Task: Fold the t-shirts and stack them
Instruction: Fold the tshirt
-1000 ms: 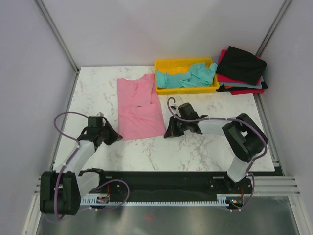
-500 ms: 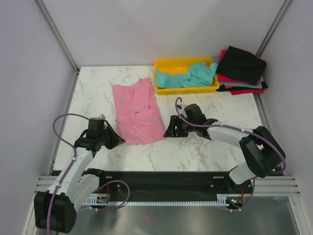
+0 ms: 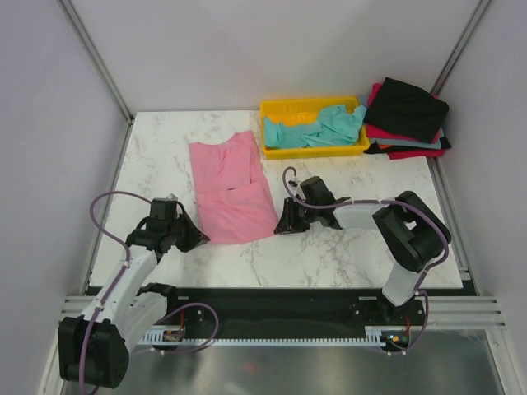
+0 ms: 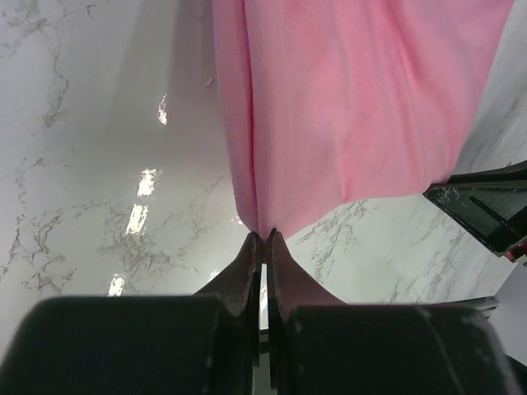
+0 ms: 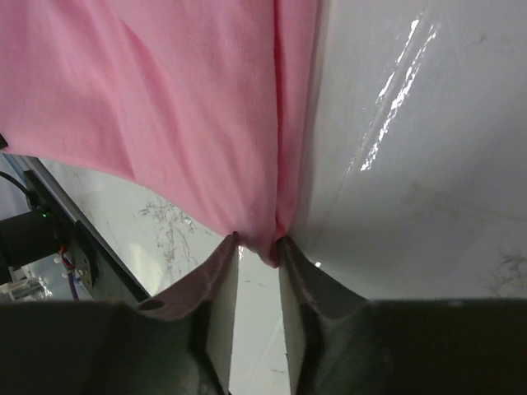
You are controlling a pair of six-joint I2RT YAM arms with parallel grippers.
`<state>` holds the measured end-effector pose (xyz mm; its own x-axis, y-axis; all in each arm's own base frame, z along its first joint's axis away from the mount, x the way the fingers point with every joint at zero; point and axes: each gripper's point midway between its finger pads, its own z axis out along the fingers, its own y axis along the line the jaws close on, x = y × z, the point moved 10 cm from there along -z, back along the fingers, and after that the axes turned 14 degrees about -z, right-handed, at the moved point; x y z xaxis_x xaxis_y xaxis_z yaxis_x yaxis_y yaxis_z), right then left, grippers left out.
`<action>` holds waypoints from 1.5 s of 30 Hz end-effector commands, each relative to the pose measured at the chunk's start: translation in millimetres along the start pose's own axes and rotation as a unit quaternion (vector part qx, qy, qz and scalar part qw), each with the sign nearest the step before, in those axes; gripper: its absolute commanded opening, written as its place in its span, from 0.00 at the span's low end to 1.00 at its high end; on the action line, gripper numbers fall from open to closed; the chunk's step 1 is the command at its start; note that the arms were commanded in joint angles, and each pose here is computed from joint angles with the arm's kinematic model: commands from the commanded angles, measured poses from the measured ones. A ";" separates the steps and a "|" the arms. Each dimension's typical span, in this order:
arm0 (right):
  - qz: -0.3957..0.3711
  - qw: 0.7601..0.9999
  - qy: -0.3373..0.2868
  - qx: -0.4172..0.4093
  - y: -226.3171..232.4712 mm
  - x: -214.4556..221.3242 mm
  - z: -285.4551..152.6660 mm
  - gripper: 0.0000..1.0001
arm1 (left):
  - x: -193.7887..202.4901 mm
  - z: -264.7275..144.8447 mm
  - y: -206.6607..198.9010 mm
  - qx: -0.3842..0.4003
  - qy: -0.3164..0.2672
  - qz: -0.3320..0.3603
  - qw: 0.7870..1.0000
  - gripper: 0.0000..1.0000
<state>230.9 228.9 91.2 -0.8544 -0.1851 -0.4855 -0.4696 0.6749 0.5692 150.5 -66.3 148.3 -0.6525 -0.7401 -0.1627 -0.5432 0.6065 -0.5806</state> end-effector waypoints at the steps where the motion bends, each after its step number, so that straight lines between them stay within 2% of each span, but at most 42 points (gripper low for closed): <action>1: -0.006 1.000 0.002 0.005 -3.7 5.5 5.5 0.29 | -5.2 -6.2 -11.2 0.015 -0.016 -0.008 1.000 0.02; 2: -0.006 1.000 0.000 0.005 -3.0 5.6 4.2 0.25 | -5.3 -7.2 -11.5 0.017 -0.019 -0.008 1.000 0.02; 3: -0.007 1.000 0.000 0.006 -3.3 7.0 3.3 0.16 | -5.2 -7.5 -11.7 0.018 -0.019 -0.008 1.000 0.02; 6: -0.009 1.000 -0.006 0.000 1.6 9.0 -3.7 0.00 | -2.6 -8.1 -12.5 0.025 -0.002 -0.009 1.000 0.02; 11: -0.012 1.000 -0.023 -0.016 26.1 19.6 -31.3 0.00 | 12.7 -20.3 -11.9 0.055 0.053 -0.028 0.997 0.02; 22: 0.002 0.998 -0.060 -0.011 68.2 64.7 -111.4 0.00 | 36.9 -78.2 -2.3 0.068 0.088 -0.007 0.994 0.02; 26: 0.015 0.998 -0.058 -0.013 76.9 81.2 -132.7 0.00 | 37.1 -111.0 -7.6 0.067 0.060 0.016 0.996 0.02; 33: 0.045 0.996 -0.075 -0.021 84.7 95.2 -163.0 0.00 | 38.3 -138.6 -11.9 0.058 0.057 0.043 0.996 0.02; 38: 0.026 0.994 -0.101 -0.014 95.1 79.6 -174.8 0.00 | 33.2 -140.6 -20.4 0.068 0.055 0.058 0.994 0.02; 43: -0.020 0.991 -0.118 0.060 99.6 47.1 -177.2 0.00 | 11.8 -132.5 -37.4 0.025 0.032 0.079 0.996 0.02; 45: -0.049 0.988 -0.125 0.074 105.6 31.6 -181.5 0.00 | 4.1 -131.5 -49.5 0.037 0.027 0.086 0.995 0.02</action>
<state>100.3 167.4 236.9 -0.7895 -0.0463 -0.6120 -0.4609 0.7031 0.5415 89.2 -65.0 268.8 -0.7595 -0.6422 -0.1042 -0.4591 0.6425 -0.6136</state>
